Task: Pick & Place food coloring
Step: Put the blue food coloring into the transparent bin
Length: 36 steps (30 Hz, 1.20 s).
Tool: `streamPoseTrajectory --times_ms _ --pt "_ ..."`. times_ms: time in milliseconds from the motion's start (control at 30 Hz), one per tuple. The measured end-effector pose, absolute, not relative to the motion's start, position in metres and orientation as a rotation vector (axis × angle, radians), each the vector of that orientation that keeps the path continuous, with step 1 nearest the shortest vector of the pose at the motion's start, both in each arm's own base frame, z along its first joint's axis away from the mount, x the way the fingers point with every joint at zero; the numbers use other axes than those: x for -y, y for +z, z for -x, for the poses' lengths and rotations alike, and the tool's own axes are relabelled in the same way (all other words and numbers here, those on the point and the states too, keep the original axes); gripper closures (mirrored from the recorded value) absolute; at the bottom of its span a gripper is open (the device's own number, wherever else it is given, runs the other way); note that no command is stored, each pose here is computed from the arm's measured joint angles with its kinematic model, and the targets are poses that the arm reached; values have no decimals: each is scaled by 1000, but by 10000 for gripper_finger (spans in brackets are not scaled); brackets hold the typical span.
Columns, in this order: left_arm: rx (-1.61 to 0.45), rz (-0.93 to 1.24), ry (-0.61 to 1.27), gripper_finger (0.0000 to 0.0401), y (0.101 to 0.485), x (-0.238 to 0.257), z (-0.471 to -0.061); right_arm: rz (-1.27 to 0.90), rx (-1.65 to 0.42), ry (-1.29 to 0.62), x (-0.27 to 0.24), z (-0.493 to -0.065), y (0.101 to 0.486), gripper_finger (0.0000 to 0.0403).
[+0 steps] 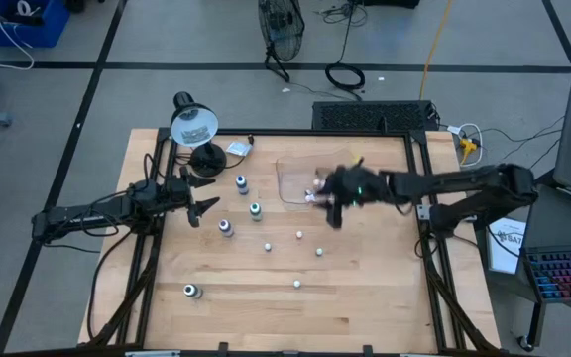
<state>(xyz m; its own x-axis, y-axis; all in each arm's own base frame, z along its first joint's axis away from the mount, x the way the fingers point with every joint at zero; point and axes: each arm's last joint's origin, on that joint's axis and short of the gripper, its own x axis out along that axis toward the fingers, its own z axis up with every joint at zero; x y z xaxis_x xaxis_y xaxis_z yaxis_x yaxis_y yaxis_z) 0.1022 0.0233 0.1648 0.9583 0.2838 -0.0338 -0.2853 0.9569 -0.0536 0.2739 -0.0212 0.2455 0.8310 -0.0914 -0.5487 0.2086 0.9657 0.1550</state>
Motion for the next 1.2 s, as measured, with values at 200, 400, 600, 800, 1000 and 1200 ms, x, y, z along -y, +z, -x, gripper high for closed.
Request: streamPoseTrajectory --times_ms 200,400,600,800,1000,1200 --pt "-26 58 289 105 165 -23 -102 -96 -661 -83 -52 -280 222 263" --pt "-25 58 289 105 165 -23 -102 28 -752 -103 -88 -280 194 280" --pt "-26 58 289 105 165 -23 -102 0 -863 -143 -92 -281 170 281" --pt "-27 58 289 105 165 -23 -102 -4 -893 -151 -92 -282 162 251" --pt "-26 58 289 105 165 -23 -102 -64 -897 -151 -94 -282 162 209" --pt "-26 58 289 105 165 -23 -102 -57 -910 -144 -98 -290 144 196"
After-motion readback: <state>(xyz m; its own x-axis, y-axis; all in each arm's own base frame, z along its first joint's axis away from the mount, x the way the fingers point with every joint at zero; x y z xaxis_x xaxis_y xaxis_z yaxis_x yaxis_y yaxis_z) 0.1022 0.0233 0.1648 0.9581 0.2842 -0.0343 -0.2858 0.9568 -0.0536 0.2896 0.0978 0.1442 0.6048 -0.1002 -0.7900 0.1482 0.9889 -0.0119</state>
